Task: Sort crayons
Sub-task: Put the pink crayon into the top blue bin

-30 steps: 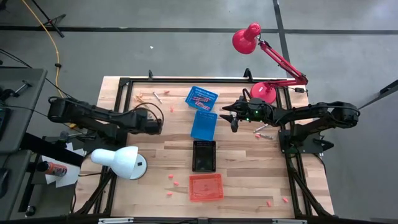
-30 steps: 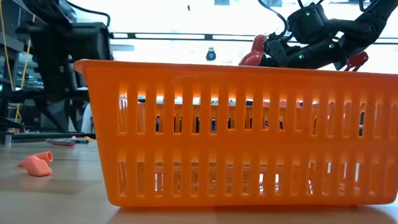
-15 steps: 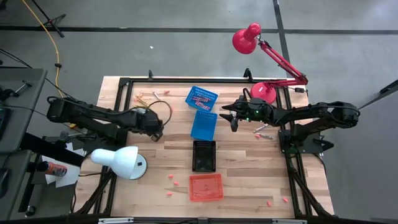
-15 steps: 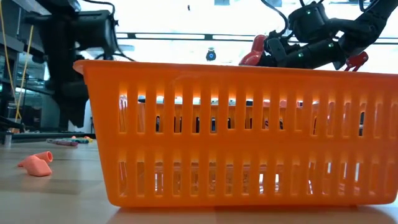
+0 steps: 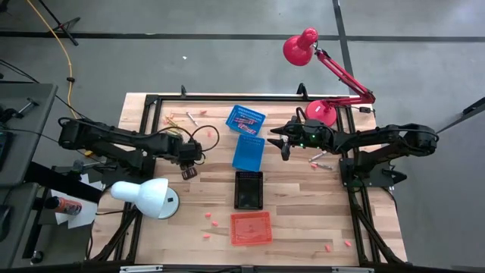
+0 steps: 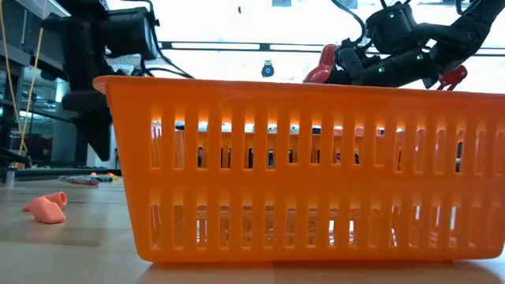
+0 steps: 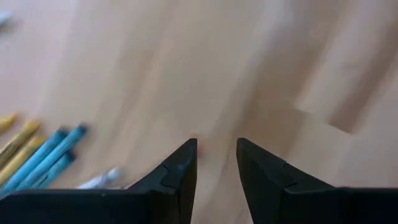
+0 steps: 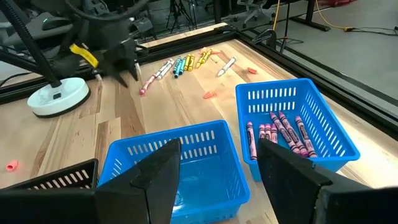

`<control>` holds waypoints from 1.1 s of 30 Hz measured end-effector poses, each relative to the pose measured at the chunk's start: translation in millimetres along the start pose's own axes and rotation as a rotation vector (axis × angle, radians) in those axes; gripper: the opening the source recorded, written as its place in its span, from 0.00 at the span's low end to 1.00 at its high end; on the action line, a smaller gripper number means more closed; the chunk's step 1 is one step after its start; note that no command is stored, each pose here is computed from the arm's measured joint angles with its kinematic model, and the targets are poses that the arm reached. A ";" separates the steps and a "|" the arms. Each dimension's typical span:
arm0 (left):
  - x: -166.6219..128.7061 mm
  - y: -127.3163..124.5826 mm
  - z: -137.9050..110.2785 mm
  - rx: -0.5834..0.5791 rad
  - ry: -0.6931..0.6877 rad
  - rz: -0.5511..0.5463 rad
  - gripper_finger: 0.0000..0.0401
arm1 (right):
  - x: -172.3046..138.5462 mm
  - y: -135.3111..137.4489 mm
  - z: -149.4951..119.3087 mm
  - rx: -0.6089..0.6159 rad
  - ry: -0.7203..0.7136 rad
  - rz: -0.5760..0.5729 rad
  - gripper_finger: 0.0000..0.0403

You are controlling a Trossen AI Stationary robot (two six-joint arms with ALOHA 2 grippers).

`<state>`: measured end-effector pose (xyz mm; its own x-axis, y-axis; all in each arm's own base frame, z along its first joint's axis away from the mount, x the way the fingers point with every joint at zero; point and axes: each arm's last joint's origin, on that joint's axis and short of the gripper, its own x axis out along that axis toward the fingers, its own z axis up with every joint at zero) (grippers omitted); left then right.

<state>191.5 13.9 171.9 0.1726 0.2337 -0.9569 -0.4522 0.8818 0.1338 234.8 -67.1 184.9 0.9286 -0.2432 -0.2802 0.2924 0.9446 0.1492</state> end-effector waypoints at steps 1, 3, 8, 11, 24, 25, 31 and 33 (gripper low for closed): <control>0.8 2.4 -1.7 -0.011 0.022 0.028 0.26 | 0.0 0.0 0.0 0.000 0.000 0.000 0.51; 3.6 5.4 -5.3 0.034 0.085 0.051 0.26 | 0.0 0.0 0.0 0.000 0.000 0.000 0.51; 12.2 4.0 -5.1 0.072 0.153 0.031 0.24 | 0.0 0.2 1.0 0.000 -0.011 0.002 0.51; 21.3 -1.0 -4.0 0.107 0.204 -0.026 0.24 | 0.0 0.3 1.6 0.000 -0.016 0.003 0.51; 22.7 -11.2 6.9 0.185 0.224 -0.078 0.23 | 0.0 0.3 1.5 -0.019 -0.015 0.003 0.51; 18.2 -12.6 10.3 0.205 0.199 -0.091 0.22 | 0.0 0.2 1.7 -0.019 -0.018 0.003 0.51; -0.9 -22.5 30.8 0.473 0.074 -0.093 0.22 | 0.0 0.3 2.0 -0.019 -0.021 0.004 0.51; -0.8 -23.8 29.0 0.588 0.086 -0.089 0.22 | 0.0 0.3 2.1 -0.018 -0.021 0.004 0.51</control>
<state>227.4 4.6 177.0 0.1048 0.1362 -0.9851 0.1248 0.9809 0.1489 235.3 -67.2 186.9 0.9345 -0.2437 -0.2596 0.2846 0.9493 0.1334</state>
